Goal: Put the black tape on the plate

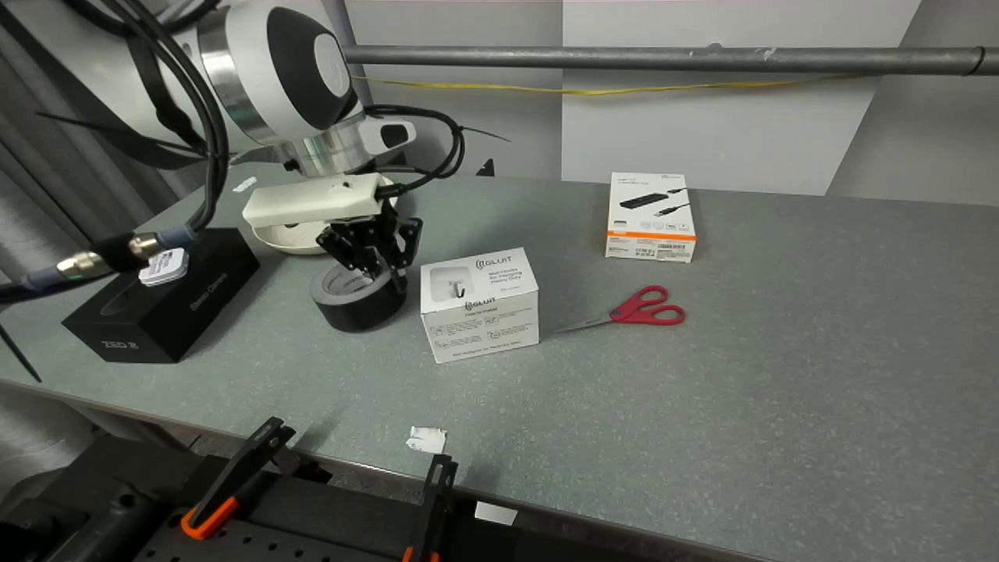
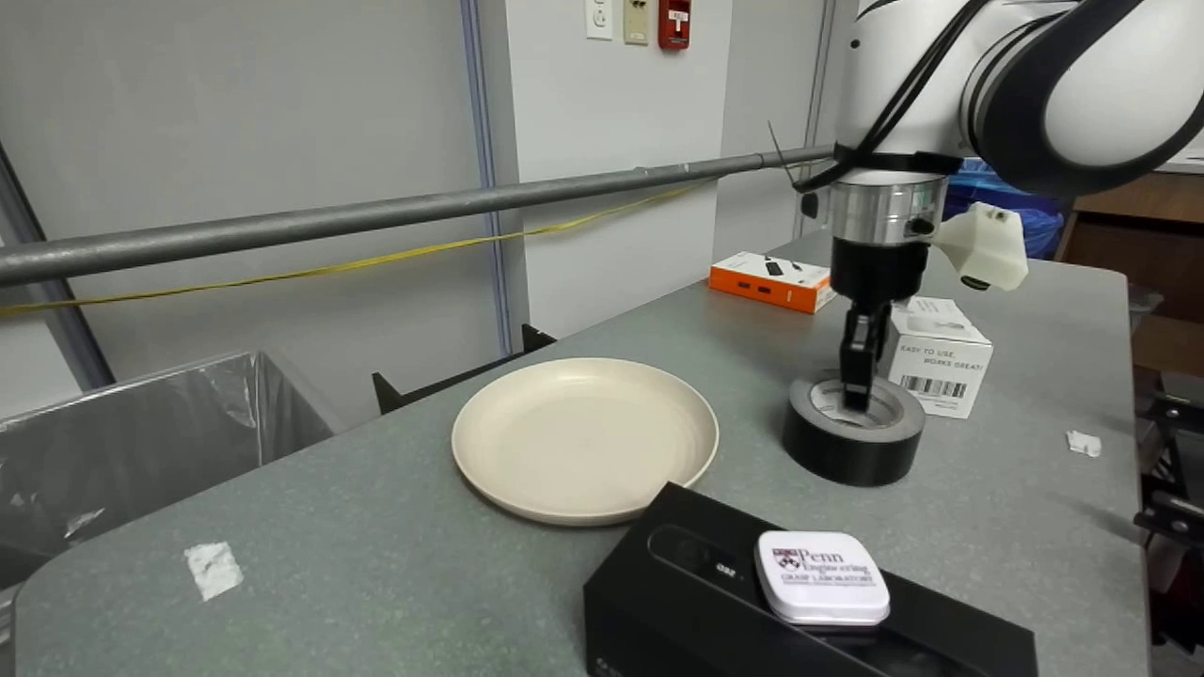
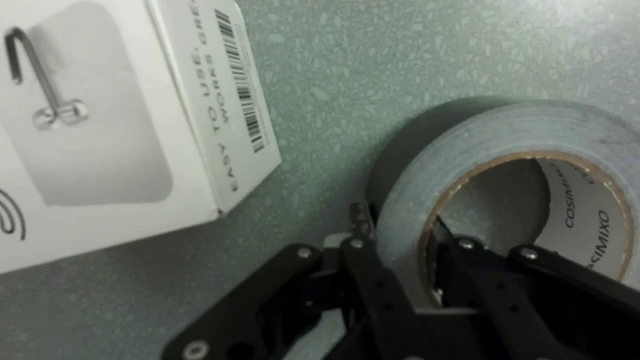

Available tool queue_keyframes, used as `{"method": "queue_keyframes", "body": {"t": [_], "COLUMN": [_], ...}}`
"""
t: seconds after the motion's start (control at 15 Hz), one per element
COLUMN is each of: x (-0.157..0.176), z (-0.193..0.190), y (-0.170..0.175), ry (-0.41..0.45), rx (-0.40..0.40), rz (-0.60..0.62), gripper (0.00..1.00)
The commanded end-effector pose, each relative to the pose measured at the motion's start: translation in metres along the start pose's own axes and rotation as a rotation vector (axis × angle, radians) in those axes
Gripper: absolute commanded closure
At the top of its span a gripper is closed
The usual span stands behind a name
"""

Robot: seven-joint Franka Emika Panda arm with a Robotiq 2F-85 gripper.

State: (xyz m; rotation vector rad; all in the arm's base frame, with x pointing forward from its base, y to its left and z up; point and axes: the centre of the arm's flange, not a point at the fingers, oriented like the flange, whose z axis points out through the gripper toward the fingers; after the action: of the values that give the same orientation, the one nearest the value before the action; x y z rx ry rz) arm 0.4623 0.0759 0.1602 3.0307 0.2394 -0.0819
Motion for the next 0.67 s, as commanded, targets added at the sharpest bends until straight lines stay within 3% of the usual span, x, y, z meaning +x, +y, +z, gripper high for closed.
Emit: {"method": "queue_keyframes", "body": {"t": [0.0, 0.27, 0.47, 0.53, 0.6], "x": [0.002, 0.014, 0.019, 0.017, 0.017], "z": [-0.051, -0.09, -0.094, -0.083, -0.084], "y": [-0.009, -0.024, -0.032, -0.025, -0.027], "ry": [0.053, 0.14, 0.136, 0.149, 0.144], "rx": [0.033, 0.032, 0.023, 0.028, 0.026], "rz": [0.023, 0.042, 0.022, 0.01, 0.006], "gripper": [0.94, 0.94, 0.94, 0.74, 0.74]}}
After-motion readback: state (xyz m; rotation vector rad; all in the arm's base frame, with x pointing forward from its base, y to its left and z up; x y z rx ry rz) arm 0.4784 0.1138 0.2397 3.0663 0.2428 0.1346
